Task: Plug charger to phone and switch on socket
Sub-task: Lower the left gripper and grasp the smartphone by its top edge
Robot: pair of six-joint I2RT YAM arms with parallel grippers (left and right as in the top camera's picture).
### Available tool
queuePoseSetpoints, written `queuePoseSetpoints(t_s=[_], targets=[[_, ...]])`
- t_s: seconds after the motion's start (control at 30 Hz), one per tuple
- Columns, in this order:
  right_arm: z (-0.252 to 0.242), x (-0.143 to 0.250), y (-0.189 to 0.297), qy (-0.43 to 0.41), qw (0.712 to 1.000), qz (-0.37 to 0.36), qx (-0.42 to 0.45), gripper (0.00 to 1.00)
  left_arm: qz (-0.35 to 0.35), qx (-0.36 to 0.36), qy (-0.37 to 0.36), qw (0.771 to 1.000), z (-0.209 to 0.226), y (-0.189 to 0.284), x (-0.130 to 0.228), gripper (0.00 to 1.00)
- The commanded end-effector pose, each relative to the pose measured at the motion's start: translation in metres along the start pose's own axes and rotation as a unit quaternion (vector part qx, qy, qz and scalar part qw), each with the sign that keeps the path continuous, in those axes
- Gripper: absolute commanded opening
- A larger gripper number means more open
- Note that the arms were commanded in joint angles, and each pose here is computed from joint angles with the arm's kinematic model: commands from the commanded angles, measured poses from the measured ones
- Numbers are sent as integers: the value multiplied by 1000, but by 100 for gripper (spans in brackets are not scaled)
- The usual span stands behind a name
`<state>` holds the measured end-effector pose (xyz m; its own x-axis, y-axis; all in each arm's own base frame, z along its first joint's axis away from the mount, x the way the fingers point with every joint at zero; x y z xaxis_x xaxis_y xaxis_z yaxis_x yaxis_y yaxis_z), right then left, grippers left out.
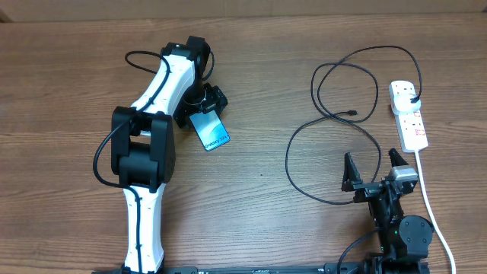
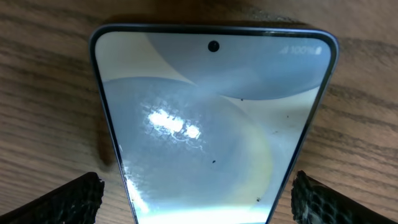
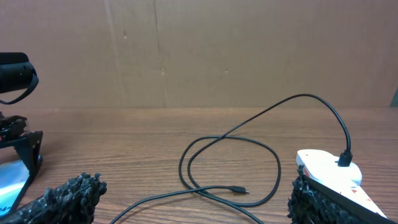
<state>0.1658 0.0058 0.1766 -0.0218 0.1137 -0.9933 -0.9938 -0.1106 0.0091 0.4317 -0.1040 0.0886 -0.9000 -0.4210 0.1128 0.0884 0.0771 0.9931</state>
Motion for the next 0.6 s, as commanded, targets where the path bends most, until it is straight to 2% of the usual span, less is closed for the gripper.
queuePoseSetpoints(t_s=[0.0, 0.23, 0.57], targets=[[-1, 2, 0, 1, 1000, -1, 4, 100, -5, 7, -34, 999, -9, 1, 1, 100], [-1, 2, 0, 1, 1000, -1, 4, 100, -7, 8, -47, 999, -14, -3, 4, 100], [-1, 2, 0, 1, 1000, -1, 4, 100, 31, -23, -33, 999, -5, -29, 18, 100]])
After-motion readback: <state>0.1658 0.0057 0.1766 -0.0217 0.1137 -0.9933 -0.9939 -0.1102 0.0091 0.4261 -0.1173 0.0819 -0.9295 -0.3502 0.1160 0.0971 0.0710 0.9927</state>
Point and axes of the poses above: each gripper's point midway between its finger pads, its own y axis back along the fingers, its own z axis along the line the jaws close on, x = y × z, the point moved 8 cm from there along y, back along the fingers, and after that the axes turned 4 degrees about -y, right-handed, at the moved point
